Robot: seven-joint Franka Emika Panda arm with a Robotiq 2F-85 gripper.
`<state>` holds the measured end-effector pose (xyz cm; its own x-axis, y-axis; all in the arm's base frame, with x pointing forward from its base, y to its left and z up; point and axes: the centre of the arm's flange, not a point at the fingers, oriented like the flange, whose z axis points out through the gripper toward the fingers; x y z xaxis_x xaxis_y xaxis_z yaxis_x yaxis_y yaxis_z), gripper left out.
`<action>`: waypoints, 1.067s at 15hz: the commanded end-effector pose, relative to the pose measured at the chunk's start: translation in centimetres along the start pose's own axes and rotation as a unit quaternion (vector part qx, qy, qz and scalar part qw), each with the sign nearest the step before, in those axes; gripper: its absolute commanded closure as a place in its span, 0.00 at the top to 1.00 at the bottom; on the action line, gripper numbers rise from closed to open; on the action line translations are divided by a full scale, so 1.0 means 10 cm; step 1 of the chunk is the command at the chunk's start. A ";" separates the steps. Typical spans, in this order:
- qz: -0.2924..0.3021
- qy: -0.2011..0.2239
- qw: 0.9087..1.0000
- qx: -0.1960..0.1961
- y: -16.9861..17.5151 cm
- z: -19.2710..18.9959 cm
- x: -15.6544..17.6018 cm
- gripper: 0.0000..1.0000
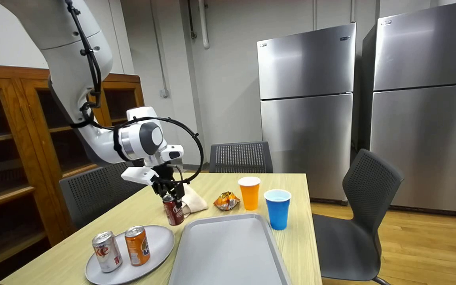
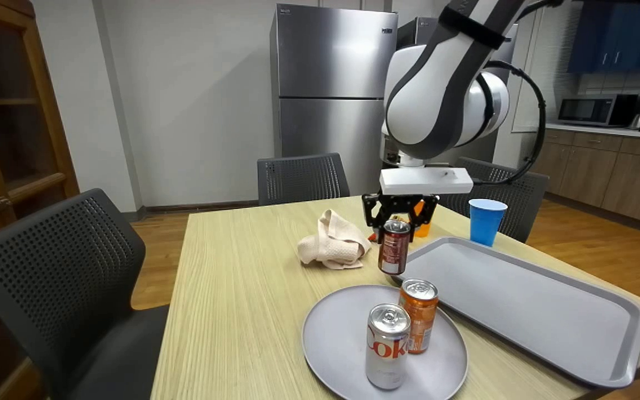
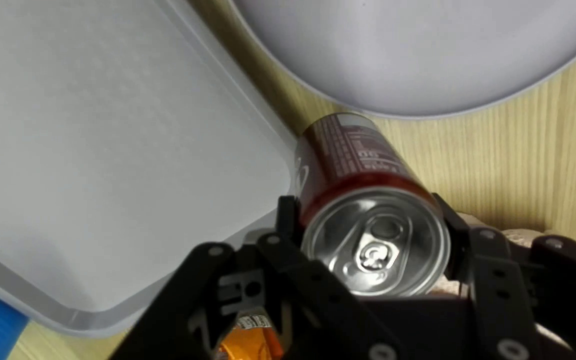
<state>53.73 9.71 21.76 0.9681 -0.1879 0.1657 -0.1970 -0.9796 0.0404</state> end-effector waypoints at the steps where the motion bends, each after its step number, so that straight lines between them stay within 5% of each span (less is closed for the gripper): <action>1: -0.008 0.011 1.000 0.003 0.34 -0.14 0.00 0.38; 16: 0.046 0.005 0.999 -0.003 1.74 0.08 0.31 0.38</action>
<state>53.36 -5.73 21.60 0.9479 -0.2717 0.1663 -0.2828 -0.9581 0.0466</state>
